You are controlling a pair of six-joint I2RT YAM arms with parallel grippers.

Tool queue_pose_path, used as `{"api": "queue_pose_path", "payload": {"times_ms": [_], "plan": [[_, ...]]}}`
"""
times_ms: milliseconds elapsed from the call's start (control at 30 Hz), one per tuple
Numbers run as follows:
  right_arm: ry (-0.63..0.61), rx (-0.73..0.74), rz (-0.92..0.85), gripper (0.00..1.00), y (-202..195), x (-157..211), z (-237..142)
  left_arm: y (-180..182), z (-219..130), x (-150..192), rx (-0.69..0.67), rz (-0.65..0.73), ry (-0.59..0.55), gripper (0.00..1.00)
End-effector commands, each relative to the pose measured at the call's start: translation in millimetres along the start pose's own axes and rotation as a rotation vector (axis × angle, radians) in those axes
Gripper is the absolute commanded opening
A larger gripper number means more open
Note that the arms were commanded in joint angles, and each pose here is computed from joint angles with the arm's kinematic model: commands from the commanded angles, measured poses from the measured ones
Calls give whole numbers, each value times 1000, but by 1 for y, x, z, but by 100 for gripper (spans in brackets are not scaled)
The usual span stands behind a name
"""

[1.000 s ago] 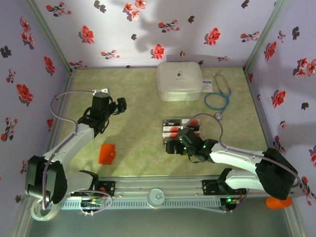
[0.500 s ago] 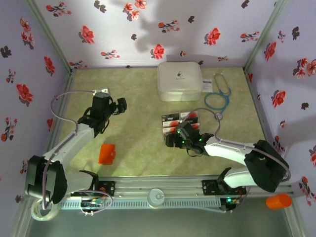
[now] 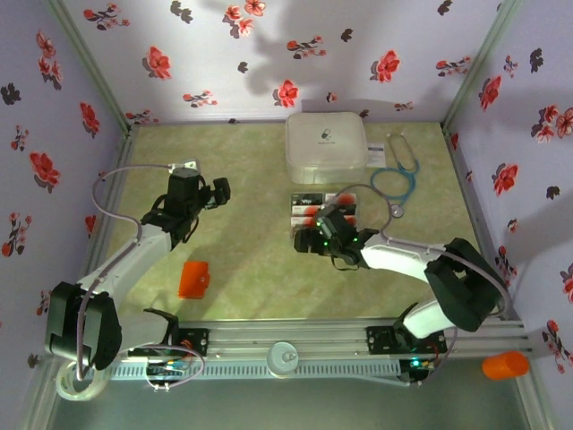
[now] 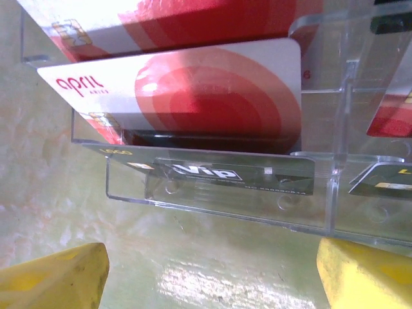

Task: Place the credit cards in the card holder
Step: Move the storage box to the center of the table, then pick up the card holder from the bottom-left of the table.

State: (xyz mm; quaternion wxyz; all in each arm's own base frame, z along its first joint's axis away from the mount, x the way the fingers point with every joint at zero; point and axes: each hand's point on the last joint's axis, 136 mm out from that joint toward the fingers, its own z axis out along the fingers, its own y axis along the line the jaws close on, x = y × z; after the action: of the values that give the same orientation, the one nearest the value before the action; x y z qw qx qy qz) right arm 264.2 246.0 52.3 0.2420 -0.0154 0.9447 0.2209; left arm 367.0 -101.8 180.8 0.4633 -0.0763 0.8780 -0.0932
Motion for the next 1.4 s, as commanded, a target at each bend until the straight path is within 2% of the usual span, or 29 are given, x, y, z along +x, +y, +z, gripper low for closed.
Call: {"api": "queue_pose_path", "payload": {"times_ms": [0, 200, 333, 500, 600, 800, 1100, 1267, 1367], "plan": [[-42, -34, -19, 85, 12, -22, 2, 1, -1, 0, -18, -6, 3, 100], [-13, -92, -41, 84, 26, -26, -2, 4, -3, 4, -24, -6, 15, 100], [60, -191, -60, 83, 50, -9, -16, 9, -10, 7, -37, -19, 20, 100], [94, -168, -107, 86, 78, 12, -28, 15, -18, 11, -52, -39, 24, 100], [100, -219, -84, 85, 108, 19, -29, 18, -21, 10, -61, -44, 31, 100], [123, -325, 35, 71, 170, 39, -15, 35, -23, 1, -108, -73, 30, 100], [201, -403, 160, 52, 255, 106, 21, 73, -22, -19, -175, -129, 11, 100], [233, -414, 265, 41, 267, 132, 43, 85, -23, -25, -180, -163, 3, 100], [236, -420, 294, 38, 271, 140, 48, 85, -25, -28, -167, -173, -2, 100]]}}
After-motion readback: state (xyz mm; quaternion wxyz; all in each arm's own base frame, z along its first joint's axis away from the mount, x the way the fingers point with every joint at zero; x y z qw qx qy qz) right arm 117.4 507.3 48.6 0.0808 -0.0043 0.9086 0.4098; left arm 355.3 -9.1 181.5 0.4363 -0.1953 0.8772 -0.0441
